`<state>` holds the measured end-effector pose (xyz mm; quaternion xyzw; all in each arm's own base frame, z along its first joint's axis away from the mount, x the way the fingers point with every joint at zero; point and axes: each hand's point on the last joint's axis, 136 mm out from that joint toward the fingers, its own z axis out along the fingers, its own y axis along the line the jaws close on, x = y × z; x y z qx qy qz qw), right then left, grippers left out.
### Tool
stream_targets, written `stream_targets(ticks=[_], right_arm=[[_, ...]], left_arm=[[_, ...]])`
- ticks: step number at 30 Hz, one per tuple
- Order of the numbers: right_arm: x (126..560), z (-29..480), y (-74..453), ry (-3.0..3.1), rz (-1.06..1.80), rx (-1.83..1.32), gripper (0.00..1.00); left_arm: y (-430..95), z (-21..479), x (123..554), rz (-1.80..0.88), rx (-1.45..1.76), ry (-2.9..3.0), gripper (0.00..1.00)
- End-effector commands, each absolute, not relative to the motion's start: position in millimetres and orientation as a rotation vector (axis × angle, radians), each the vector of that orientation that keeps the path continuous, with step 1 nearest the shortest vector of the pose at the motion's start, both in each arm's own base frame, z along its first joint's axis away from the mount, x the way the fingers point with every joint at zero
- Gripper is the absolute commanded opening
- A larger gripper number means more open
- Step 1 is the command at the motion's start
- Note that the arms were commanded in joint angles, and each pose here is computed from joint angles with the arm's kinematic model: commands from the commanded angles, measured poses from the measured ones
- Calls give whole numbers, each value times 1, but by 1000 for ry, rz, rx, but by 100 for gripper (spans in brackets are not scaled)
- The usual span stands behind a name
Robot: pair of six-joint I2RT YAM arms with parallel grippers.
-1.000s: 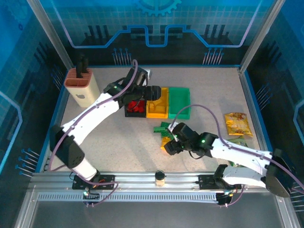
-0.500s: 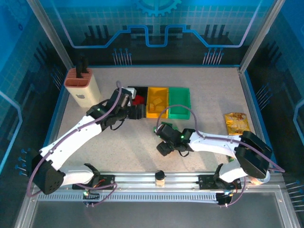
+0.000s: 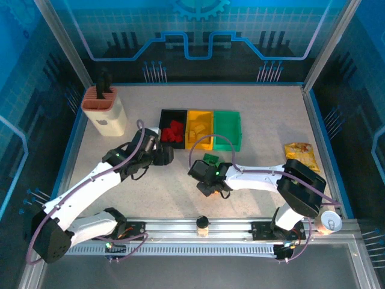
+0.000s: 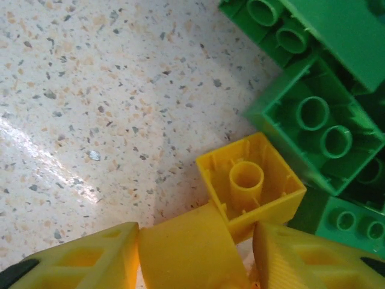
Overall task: Sort the legos into containers by color
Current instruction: Pick up the lego from the bottom-center of the table.
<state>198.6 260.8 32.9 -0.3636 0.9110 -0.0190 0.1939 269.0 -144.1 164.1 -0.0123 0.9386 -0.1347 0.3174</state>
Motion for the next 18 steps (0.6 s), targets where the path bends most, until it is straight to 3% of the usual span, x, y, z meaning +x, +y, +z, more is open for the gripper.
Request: stream_targets(ticks=[1,8,18], right_arm=[[195,35,263,2553,-103,-1043,42],[200,51,275,2514,-75,-1042,26],[241,120,311,2378,124,-987,25]], left_arm=[[-135,165,266,-353,-92,2447,75],[-128,166,260,-337,-99,2435,74],[-123,164,246,-374,-124,2426,74]])
